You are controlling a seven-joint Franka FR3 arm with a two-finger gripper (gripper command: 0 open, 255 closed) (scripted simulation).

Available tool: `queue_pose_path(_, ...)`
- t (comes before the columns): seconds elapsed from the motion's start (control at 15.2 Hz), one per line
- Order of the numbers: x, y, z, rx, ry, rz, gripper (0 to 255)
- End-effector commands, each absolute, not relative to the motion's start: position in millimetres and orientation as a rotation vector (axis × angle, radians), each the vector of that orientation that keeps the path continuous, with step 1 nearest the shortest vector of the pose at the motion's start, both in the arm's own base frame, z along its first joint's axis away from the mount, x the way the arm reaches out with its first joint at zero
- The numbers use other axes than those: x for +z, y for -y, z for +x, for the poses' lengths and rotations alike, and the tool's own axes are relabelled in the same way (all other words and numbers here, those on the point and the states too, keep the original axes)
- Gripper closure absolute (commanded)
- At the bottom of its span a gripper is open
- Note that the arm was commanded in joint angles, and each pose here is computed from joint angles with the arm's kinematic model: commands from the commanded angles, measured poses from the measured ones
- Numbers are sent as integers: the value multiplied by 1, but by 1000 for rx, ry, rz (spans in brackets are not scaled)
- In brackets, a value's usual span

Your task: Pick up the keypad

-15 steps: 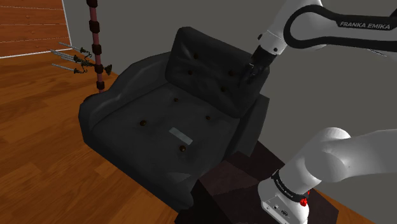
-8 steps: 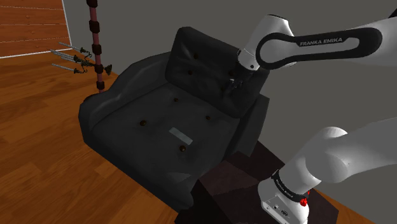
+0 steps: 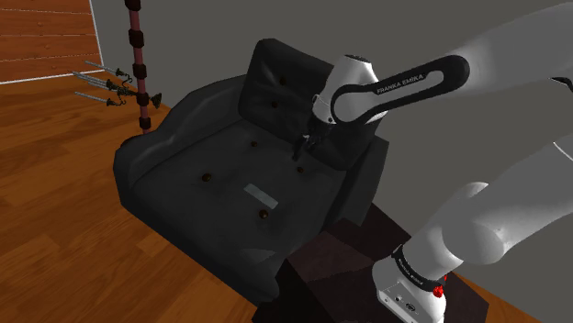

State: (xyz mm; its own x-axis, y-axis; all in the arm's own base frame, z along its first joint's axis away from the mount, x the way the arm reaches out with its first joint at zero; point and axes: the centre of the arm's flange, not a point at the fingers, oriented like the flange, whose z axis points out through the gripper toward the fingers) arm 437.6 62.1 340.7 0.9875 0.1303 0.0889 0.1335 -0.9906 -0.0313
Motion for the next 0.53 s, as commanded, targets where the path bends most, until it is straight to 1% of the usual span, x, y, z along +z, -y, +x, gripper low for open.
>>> queue_pose_path(0.0,316,-69,446,-132,227,-3095,0)
queue_pose_path(0.46,233,-95,480,-113,304,-3097,0)
